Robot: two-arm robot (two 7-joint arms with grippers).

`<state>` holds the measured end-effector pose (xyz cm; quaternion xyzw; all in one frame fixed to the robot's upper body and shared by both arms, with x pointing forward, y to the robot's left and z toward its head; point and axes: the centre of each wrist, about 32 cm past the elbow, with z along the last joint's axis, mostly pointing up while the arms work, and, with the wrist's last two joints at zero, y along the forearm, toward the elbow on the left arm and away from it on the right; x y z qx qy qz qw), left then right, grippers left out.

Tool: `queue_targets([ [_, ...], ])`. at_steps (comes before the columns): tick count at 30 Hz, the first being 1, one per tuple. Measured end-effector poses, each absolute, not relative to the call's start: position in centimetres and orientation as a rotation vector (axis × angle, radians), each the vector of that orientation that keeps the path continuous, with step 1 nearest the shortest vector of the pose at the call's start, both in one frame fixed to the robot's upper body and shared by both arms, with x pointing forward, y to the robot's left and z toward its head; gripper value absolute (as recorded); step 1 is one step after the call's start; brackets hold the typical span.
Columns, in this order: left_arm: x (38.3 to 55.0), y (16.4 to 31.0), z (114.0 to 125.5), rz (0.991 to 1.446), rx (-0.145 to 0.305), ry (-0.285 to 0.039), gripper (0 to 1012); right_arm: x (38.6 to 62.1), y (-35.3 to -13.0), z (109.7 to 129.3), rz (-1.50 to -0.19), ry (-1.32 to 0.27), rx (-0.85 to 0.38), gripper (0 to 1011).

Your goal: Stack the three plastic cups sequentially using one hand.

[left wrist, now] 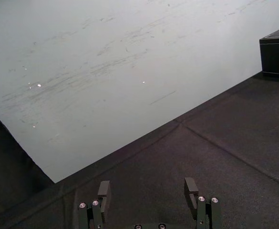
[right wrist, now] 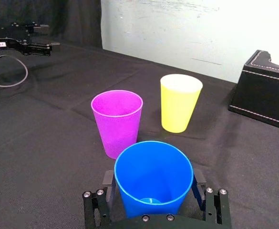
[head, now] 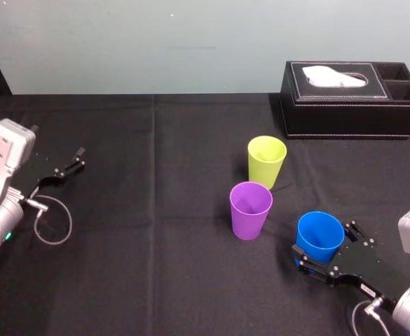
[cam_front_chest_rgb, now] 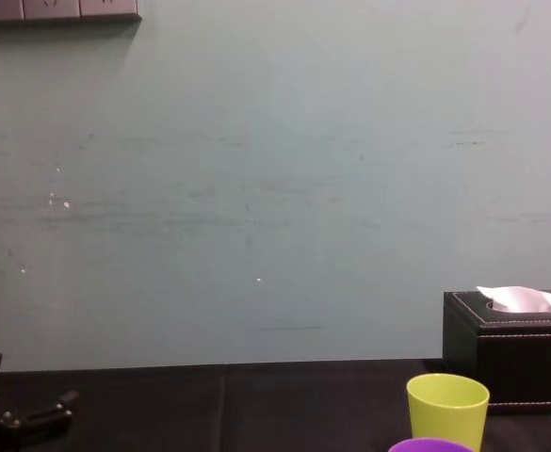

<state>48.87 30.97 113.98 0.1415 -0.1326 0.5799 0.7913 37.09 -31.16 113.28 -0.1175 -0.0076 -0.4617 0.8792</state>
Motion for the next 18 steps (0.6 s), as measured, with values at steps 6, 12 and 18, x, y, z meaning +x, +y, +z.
queue_targets([
  [6, 48.86, 30.97, 113.98, 1.248, 0.304, -0.285, 1011, 37.08, -31.21, 113.29, -0.962, -0.017, -0.246, 968],
  [12, 48.86, 30.97, 113.98, 1.248, 0.304, -0.285, 1011, 37.07, -31.23, 113.29, -0.96, -0.018, -0.247, 836],
  [18, 48.86, 30.97, 113.98, 1.248, 0.305, -0.285, 1011, 37.05, -31.25, 113.29, -0.959, -0.019, -0.246, 751],
])
